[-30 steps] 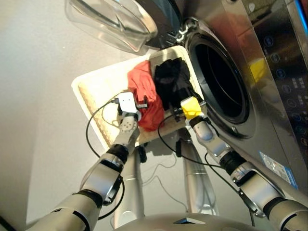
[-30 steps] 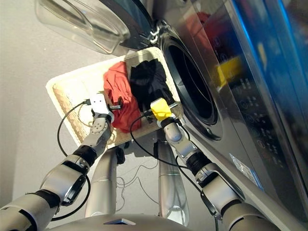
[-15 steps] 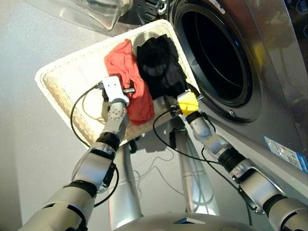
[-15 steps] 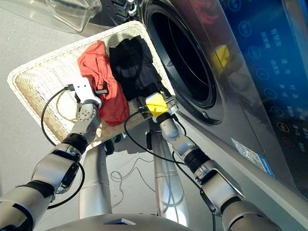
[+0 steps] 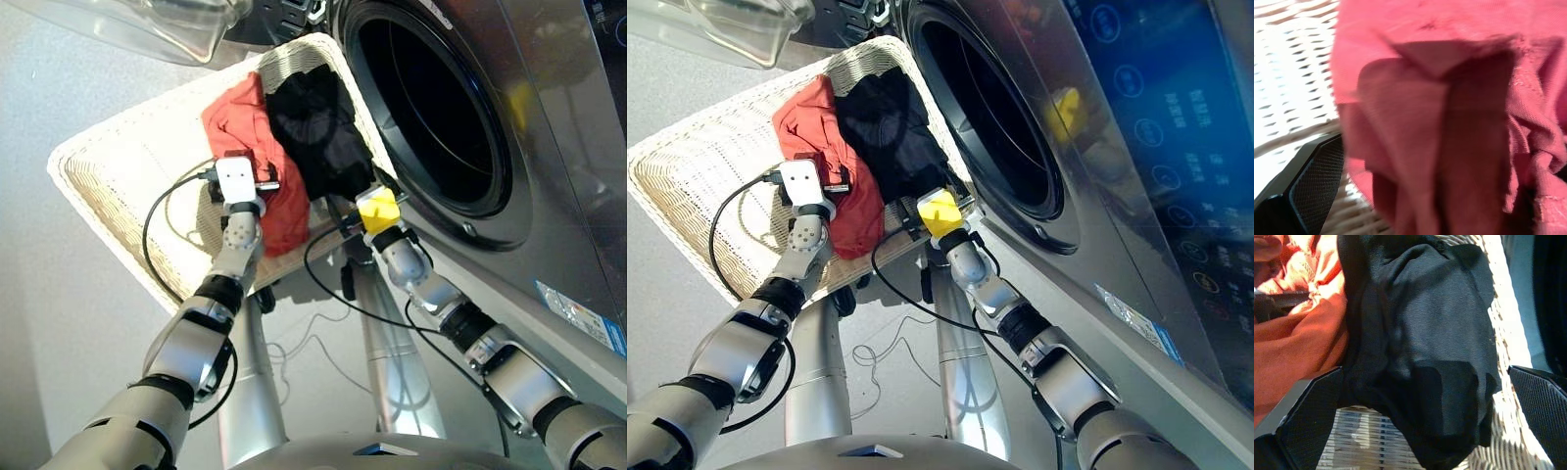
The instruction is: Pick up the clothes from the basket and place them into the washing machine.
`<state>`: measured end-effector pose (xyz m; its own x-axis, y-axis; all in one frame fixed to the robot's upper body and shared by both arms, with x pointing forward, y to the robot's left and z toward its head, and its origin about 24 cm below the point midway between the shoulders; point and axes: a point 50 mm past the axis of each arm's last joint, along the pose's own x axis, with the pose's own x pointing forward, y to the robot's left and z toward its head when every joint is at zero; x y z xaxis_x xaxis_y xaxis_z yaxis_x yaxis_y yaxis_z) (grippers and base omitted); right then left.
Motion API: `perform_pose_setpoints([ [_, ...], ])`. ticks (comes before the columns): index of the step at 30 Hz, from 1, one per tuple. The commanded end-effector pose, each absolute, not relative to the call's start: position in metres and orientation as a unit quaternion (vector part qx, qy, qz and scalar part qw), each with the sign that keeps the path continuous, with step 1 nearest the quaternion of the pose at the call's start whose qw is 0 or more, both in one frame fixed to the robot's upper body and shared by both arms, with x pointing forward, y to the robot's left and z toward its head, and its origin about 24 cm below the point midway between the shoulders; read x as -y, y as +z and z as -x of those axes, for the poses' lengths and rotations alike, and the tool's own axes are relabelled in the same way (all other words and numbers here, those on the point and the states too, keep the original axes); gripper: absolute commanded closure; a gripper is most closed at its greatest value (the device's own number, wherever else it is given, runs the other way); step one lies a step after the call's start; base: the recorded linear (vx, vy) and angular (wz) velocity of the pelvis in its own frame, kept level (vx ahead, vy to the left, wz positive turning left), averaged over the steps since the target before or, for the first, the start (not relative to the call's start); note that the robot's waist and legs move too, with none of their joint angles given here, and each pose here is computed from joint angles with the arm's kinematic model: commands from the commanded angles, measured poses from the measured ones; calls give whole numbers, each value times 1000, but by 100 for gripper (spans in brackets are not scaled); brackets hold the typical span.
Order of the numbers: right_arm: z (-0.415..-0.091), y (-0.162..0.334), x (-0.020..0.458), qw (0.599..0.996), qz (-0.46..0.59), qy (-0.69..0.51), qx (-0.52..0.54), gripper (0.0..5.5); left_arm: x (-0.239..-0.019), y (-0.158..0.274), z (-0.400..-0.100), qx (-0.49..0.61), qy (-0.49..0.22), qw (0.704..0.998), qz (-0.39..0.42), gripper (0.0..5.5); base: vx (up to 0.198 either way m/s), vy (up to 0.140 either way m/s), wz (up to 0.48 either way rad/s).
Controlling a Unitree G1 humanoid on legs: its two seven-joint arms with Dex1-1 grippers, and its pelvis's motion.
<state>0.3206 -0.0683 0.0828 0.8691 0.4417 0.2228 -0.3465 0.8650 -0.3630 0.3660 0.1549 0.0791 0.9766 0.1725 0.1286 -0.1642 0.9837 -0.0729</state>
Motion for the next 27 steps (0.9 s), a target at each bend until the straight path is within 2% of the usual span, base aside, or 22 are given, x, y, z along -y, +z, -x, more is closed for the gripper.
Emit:
perform_pose_setpoints([
  [1,-308,88,53,942,142,235,193,0,-154,58,-347,64,99,989,86,0,14,-11,252],
  [7,-304,77,58,945,149,233,176,0,-143,42,-328,58,68,992,91,0,2,-3,41],
  [14,-303,78,59,943,152,233,180,0,-131,46,-324,70,10,995,77,0,0,0,0],
  [19,-306,87,52,937,154,241,199,0,-124,61,-340,87,-21,996,19,0,0,0,0],
  [27,-307,100,42,930,145,252,227,0,-135,104,-361,163,10,985,-48,0,0,0,0],
])
